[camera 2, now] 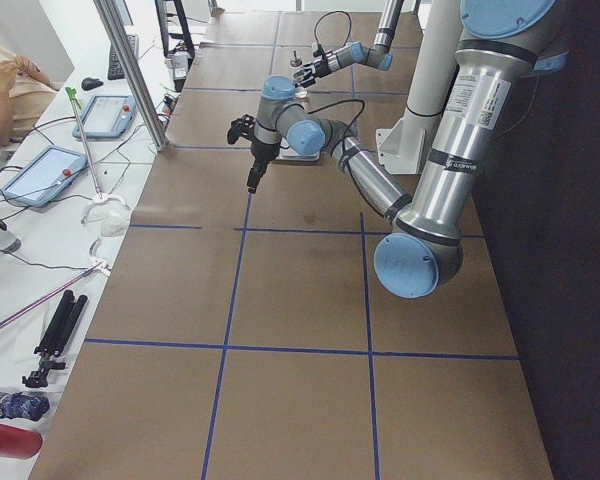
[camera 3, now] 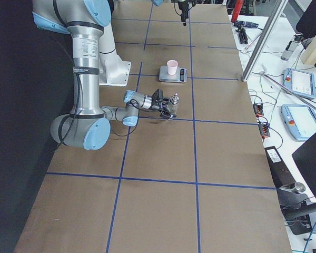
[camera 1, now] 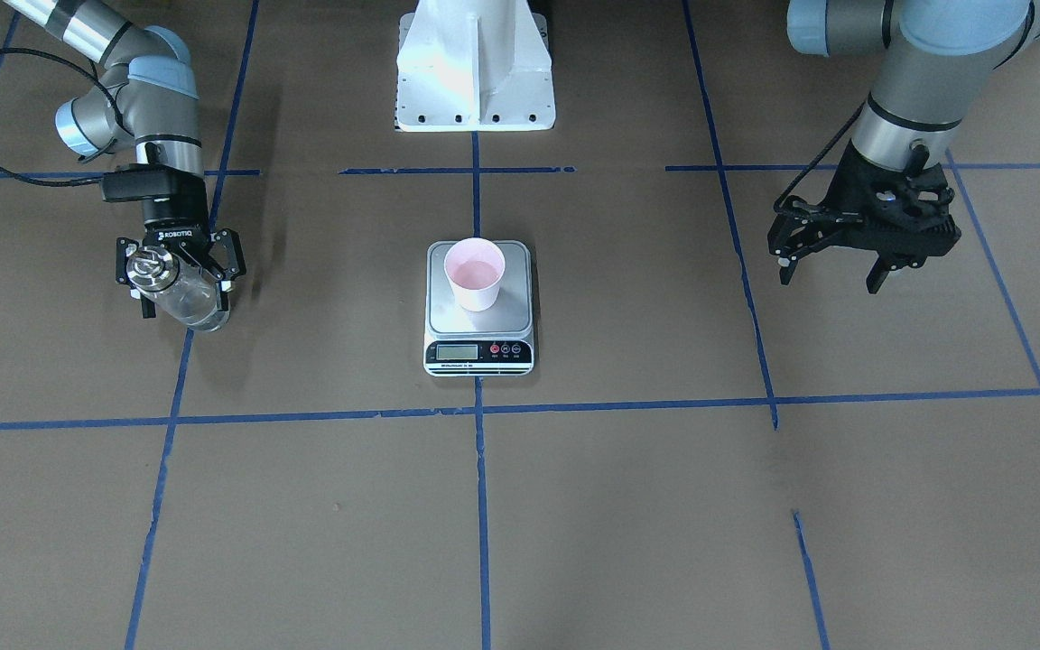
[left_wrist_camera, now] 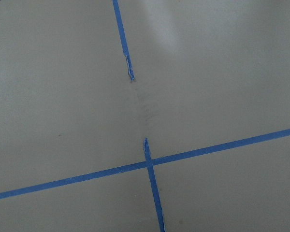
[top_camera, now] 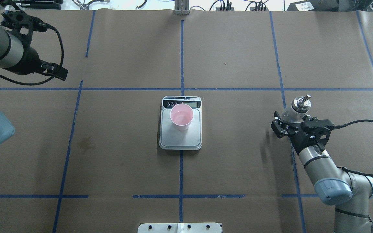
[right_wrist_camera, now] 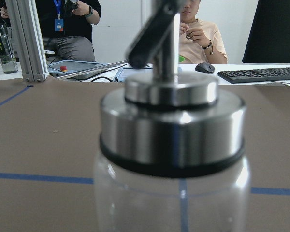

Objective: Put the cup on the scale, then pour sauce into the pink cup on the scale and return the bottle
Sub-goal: 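Lower the bottle to its original spot with the right gripper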

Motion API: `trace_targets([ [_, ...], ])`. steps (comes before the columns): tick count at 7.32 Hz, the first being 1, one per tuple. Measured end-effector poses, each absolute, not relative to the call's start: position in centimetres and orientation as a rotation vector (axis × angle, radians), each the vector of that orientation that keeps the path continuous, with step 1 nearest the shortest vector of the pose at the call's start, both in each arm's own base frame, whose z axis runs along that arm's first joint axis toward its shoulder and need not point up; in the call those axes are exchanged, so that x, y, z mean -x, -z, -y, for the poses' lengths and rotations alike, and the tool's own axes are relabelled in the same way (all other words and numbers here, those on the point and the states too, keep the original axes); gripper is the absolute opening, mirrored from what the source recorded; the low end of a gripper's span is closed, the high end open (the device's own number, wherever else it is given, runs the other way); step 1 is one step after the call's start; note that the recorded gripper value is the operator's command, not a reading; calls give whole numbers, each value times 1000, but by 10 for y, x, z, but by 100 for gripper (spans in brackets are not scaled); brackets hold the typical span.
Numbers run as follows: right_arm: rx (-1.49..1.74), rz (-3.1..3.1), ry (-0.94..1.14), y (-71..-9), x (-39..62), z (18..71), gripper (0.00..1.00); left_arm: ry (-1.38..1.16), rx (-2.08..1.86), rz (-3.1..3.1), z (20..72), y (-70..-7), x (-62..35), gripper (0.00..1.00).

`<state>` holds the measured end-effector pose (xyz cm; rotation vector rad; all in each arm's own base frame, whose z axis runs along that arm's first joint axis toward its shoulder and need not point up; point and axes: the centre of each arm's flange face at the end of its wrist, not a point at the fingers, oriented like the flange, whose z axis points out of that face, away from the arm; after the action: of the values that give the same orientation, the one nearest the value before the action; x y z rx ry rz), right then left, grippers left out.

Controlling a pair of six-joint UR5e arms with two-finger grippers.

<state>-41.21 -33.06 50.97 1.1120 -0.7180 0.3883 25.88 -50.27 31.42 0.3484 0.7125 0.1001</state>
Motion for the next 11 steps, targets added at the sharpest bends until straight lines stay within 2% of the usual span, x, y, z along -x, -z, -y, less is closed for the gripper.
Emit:
trace_targets([
  [7, -1124, 722, -345, -515, 423, 295, 100, -99, -343, -711, 503, -316, -260, 99],
  [11, -1104, 748, -297, -536, 392, 265, 100, -100, -342, -713, 503, -316, -260, 99],
])
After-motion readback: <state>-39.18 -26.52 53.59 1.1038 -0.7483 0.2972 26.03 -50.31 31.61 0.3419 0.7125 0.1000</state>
